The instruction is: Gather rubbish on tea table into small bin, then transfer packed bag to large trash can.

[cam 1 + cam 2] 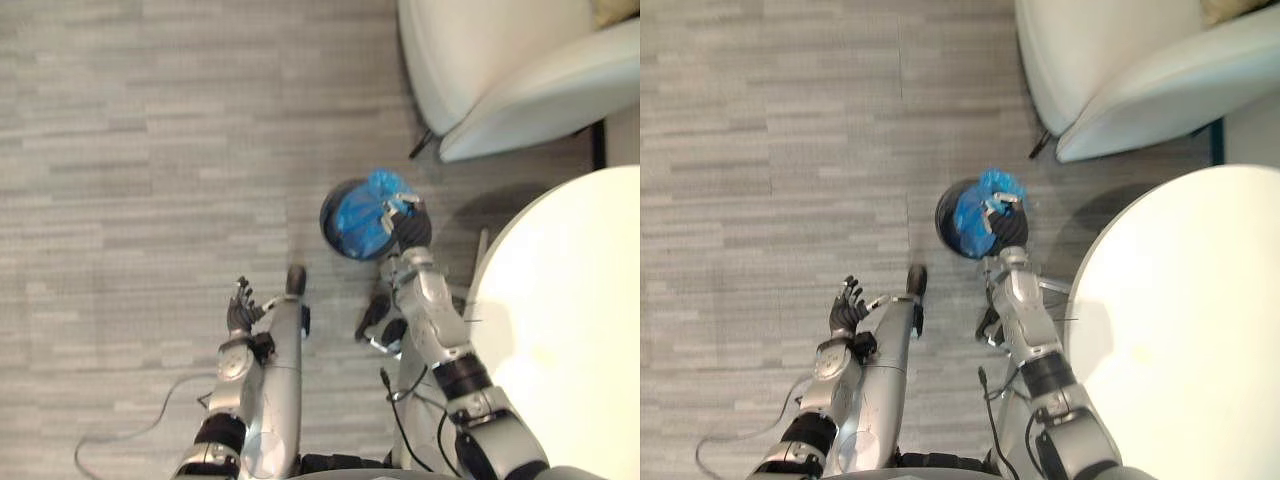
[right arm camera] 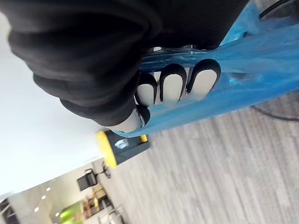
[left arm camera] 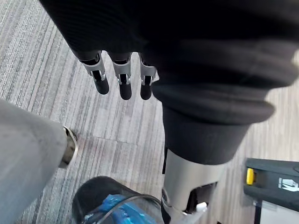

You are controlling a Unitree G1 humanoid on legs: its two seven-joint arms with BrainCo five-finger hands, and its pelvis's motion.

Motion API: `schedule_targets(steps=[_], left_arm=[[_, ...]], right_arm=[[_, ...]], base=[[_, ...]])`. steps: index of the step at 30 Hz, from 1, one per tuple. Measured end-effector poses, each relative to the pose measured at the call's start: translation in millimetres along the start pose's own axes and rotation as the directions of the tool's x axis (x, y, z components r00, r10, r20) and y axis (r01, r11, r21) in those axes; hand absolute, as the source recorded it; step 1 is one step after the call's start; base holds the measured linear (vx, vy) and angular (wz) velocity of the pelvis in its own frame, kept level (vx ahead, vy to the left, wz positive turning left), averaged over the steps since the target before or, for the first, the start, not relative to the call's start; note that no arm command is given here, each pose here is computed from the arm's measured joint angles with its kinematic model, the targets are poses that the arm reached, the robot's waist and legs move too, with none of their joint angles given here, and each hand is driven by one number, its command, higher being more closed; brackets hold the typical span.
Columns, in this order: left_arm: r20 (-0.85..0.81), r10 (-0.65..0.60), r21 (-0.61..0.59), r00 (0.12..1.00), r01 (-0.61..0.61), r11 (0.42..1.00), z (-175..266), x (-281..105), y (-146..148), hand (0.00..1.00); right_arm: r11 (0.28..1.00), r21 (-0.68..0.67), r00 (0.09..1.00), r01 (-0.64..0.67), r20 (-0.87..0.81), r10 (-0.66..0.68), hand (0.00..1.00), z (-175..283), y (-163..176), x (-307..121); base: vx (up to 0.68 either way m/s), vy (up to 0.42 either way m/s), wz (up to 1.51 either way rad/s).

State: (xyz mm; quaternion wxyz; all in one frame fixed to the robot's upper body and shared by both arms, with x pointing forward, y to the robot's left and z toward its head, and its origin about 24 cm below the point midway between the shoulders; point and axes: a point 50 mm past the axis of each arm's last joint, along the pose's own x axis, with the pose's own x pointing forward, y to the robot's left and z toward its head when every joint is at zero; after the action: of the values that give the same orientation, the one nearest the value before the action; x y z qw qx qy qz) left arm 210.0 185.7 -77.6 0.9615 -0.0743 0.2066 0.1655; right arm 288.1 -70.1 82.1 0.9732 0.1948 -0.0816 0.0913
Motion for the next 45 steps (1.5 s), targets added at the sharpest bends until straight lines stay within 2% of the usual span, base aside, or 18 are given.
schedule_targets(steps=[3, 7, 10, 13, 17, 19, 21, 23, 26, 30, 34, 38, 41, 45], left_arm=[[-0.08, -0.008, 0.086, 0.997, 0.015, 0.996, -22.6, -11.2, 11.6, 0.0], [-0.056, -0.027, 0.126, 0.998, 0.034, 0.992, -17.2, -9.4, 11.9, 0.0], [0.03, -0.048, 0.131, 0.998, 0.044, 0.99, 0.0, -12.1, 11.3, 0.0], [0.178, -0.068, 0.116, 0.982, 0.047, 0.992, 27.4, -24.3, 11.5, 0.0], [0.241, -0.142, 0.055, 0.96, 0.132, 0.99, 34.7, -46.1, -14.9, 0.0], [0.314, -0.218, 0.042, 0.924, 0.216, 0.976, 50.8, -57.6, -34.5, 0.0], [0.406, -0.25, 0.046, 0.879, 0.253, 0.966, 73.3, -62.1, -42.0, 0.0], [0.501, -0.282, 0.103, 0.818, 0.268, 0.958, 97.3, -58.9, -45.2, 0.0], [0.548, -0.328, 0.209, 0.769, 0.254, 0.944, 111.1, -51.6, -50.2, 0.0], [0.54, -0.371, 0.334, 0.755, 0.213, 0.918, 117.2, -31.4, -67.2, 0.0], [0.487, -0.401, 0.431, 0.776, 0.186, 0.883, 108.4, -23.1, -73.9, 0.0], [0.369, -0.473, 0.538, 0.8, 0.232, 0.811, 86.5, -14.3, -88.9, 0.0], [0.289, -0.511, 0.574, 0.809, 0.281, 0.769, 71.4, -11.2, -102.2, 0.0], [0.23, -0.58, 0.599, 0.781, 0.356, 0.717, 61.6, -14.9, -124.5, 0.0]], right_arm=[[0.997, 0.005, 0.996, -0.073, -0.051, 0.073, 1.0, -13.9, 11.6, -9.8], [0.994, -0.019, 0.993, -0.11, -0.045, 0.11, 1.0, -11.5, 13.1, -7.4], [0.992, -0.046, 0.993, -0.117, -0.03, 0.116, 1.0, -7.0, 10.7, -7.4], [0.983, -0.072, 0.983, -0.168, 0.061, 0.172, 1.0, 13.9, 23.1, -1.5], [0.968, -0.156, 0.958, -0.197, 0.178, 0.224, 1.0, 47.1, 23.4, 11.4], [0.972, -0.19, 0.964, -0.136, 0.2, 0.174, 1.0, 55.3, 7.9, 14.7], [0.977, -0.188, 0.962, -0.106, 0.228, 0.148, 1.0, 62.6, 3.7, 18.0], [0.976, -0.19, 0.951, -0.109, 0.265, 0.157, 1.0, 72.2, 7.6, 21.3], [0.967, -0.205, 0.934, -0.15, 0.293, 0.207, 1.0, 81.6, 19.4, 27.9], [0.958, -0.223, 0.912, -0.182, 0.325, 0.249, 1.0, 93.6, 29.1, 36.4], [0.934, -0.225, 0.883, -0.277, 0.322, 0.34, 1.0, 94.7, 53.4, 38.4], [0.893, -0.228, 0.826, -0.388, 0.345, 0.447, 1.0, 106.5, 82.8, 42.9], [0.855, -0.236, 0.788, -0.462, 0.332, 0.518, 1.0, 107.3, 100.8, 42.5], [0.842, -0.221, 0.795, -0.491, 0.282, 0.537, 1.0, 99.3, 107.2, 44.0]], base=[[0.14, 0.052, -0.59], [0.08, 0.059, -0.14], [0.0, -0.054, 0.85], [-0.15, -0.216, 0.58], [-0.26, -0.171, 0.32], [-0.31, -0.119, 0.8], [-0.29, -0.07, 0.68], [-0.17, -0.029, 0.41], [-0.21, 0.152, 0.31], [-0.1, 0.206, 0.19], [-0.03, 0.143, -0.23], [-0.06, 0.07, -0.23], [-0.08, 0.008, -0.21], [-0.09, -0.012, -0.1]])
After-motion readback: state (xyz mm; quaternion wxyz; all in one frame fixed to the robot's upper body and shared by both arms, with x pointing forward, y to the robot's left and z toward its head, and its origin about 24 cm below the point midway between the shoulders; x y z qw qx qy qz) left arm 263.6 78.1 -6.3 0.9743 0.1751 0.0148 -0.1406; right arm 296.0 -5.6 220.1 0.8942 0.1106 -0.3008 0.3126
